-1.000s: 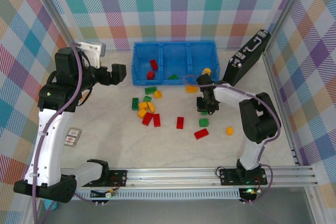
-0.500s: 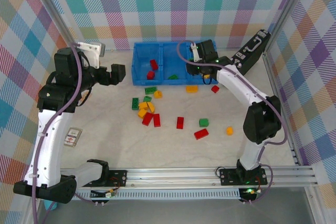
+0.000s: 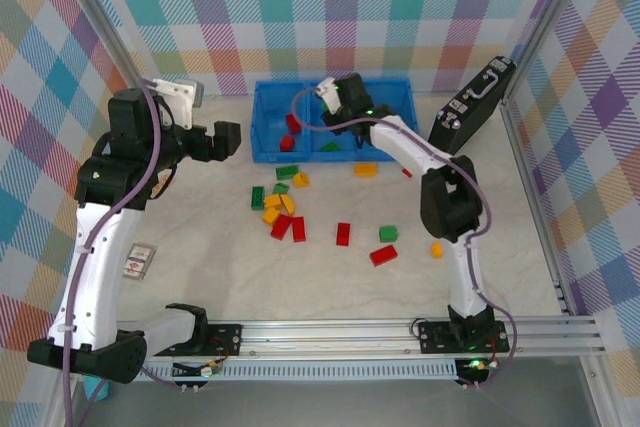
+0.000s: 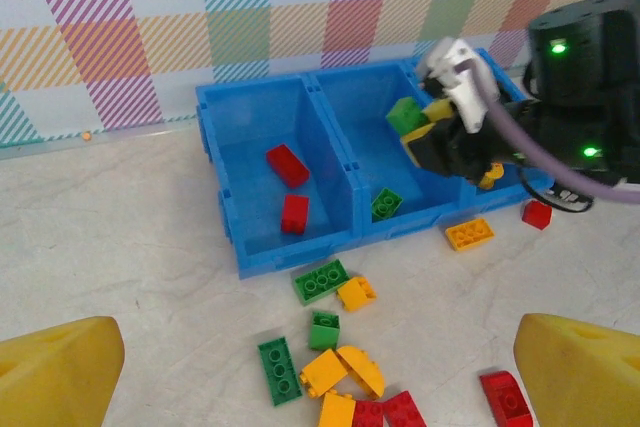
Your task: Sort the legos into containers by color
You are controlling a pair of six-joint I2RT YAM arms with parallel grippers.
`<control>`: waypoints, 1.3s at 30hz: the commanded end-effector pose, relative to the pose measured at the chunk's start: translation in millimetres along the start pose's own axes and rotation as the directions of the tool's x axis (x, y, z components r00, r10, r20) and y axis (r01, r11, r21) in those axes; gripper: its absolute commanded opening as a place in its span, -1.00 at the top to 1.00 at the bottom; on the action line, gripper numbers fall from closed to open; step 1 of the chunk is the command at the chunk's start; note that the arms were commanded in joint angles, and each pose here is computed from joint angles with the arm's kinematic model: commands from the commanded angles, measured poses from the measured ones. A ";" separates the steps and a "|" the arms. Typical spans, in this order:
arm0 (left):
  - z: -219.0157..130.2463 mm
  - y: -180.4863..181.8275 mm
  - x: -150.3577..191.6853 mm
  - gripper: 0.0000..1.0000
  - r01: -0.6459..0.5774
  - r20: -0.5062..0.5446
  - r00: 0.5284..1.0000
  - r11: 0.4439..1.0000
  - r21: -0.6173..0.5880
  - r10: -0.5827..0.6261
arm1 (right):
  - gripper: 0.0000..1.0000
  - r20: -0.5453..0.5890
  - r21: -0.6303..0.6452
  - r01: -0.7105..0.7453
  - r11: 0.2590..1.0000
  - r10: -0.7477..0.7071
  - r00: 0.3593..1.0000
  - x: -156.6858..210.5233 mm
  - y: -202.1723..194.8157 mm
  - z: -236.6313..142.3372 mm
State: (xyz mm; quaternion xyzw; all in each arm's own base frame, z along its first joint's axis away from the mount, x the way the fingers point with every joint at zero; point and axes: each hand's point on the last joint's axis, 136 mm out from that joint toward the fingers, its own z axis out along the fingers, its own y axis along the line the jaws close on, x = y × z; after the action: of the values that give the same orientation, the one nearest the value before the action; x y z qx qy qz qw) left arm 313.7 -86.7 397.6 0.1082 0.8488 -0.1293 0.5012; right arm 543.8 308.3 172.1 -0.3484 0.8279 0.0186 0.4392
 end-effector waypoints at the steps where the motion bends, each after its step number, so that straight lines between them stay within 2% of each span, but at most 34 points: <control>1: 0.2 -3.2 2.3 -1.00 -0.008 -0.016 1.000 1.000 0.011 0.008 | 0.44 0.009 0.053 0.151 0.987 -0.152 0.988 -16.4 1.3 10.5; 5: 1.6 -3.6 0.6 -1.00 -0.007 -0.012 1.000 1.000 0.014 0.007 | 0.36 -0.065 0.066 0.220 0.973 -0.216 0.974 -3.3 8.8 29.4; 14: 9.0 -6.6 1.3 -1.00 0.007 -0.028 1.000 0.999 0.039 -0.006 | 0.29 -0.150 0.071 0.188 0.980 -0.176 0.973 26.9 11.8 44.4; 21: 10.9 -14.2 -0.8 -1.00 0.026 -0.032 0.999 0.996 0.084 -0.024 | -0.12 -0.180 0.067 0.196 0.978 -0.182 0.967 38.2 18.5 41.6; 24: 12.1 -16.6 -0.6 -1.00 0.048 -0.028 0.999 0.994 0.099 -0.046 | -0.20 -0.170 0.072 0.106 0.992 -0.092 0.981 21.4 12.7 8.7; 27: 16.2 -14.3 3.1 -1.00 0.053 -0.044 0.998 0.995 0.089 -0.049 | -0.20 -0.157 0.089 -0.033 0.995 0.047 0.987 6.9 11.0 -46.7; 29: 17.5 -13.0 4.1 -1.00 0.053 -0.046 0.998 0.995 0.083 -0.050 | -0.21 -0.185 0.101 -0.120 0.988 0.137 0.973 15.8 12.9 -84.6; 33: 12.9 -15.4 2.5 -1.00 0.054 -0.033 0.998 0.994 0.093 -0.051 | -0.29 -0.288 0.136 -0.295 0.946 0.323 0.902 75.2 21.9 -140.5; 37: 12.0 -20.9 1.8 -1.00 0.065 -0.030 0.998 0.990 0.123 -0.062 | -0.40 -0.416 0.205 -0.450 0.869 0.493 0.764 160.1 40.5 -182.7; 39: 13.2 -22.3 2.2 -1.00 0.069 -0.032 0.997 0.989 0.130 -0.065 | -0.46 -0.448 0.206 -0.533 0.820 0.564 0.694 189.5 53.4 -197.2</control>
State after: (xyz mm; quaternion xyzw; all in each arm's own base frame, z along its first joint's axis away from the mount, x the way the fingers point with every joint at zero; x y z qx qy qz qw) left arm 322.0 -103.8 385.0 0.1082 0.8570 -0.1786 0.4712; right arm 349.1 200.9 203.6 -0.1562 0.9340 0.0282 0.3202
